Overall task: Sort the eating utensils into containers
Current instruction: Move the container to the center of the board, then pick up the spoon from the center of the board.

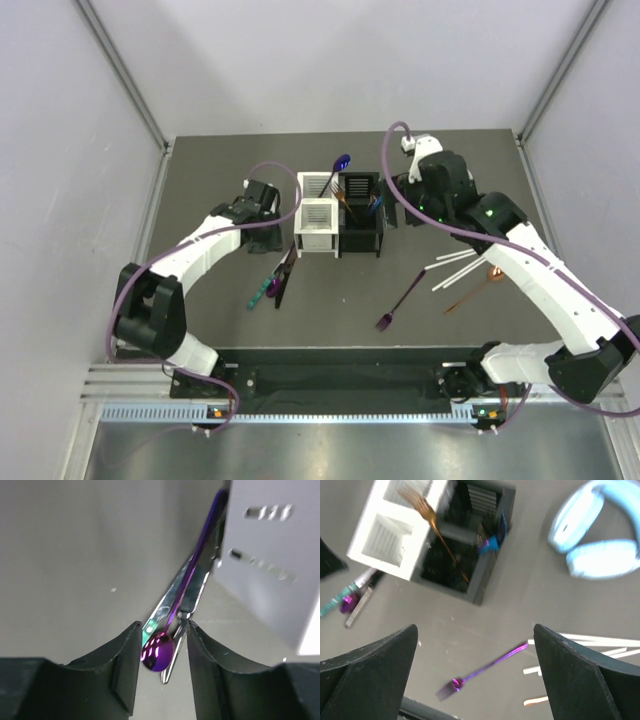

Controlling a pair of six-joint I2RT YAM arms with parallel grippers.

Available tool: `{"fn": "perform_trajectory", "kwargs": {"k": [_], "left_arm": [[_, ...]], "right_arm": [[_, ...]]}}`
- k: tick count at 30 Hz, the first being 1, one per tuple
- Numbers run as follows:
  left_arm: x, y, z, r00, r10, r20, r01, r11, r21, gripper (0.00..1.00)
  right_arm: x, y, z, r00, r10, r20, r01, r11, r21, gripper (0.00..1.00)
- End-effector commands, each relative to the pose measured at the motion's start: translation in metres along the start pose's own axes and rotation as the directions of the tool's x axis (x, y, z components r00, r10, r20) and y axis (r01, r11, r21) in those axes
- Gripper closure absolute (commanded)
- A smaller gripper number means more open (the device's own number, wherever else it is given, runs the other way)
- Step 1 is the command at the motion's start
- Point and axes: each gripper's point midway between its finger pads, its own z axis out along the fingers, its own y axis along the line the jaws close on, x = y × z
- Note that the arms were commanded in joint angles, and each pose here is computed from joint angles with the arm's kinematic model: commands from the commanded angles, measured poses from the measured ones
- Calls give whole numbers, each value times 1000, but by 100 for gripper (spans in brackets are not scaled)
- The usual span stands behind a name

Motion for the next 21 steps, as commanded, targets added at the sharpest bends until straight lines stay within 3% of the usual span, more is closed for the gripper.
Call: {"fn": "perform_trajectory", "kwargs": {"k": [1,10,21], "left_arm": [[-10,-14,0,1000,16,-17,-15,998,59,56],[31,-8,23,992,10,-124,-5,999,40,69],[54,-28,30,980,93,-179,-76,992,100,70]], "right_arm": [[8,-2,4,1000,18,12,-18,1000,-4,0],[28,-13,7,999,29,16,-29,1000,5,0],[47,-19,17,999,54,-4,-54,998,-11,0]]}}
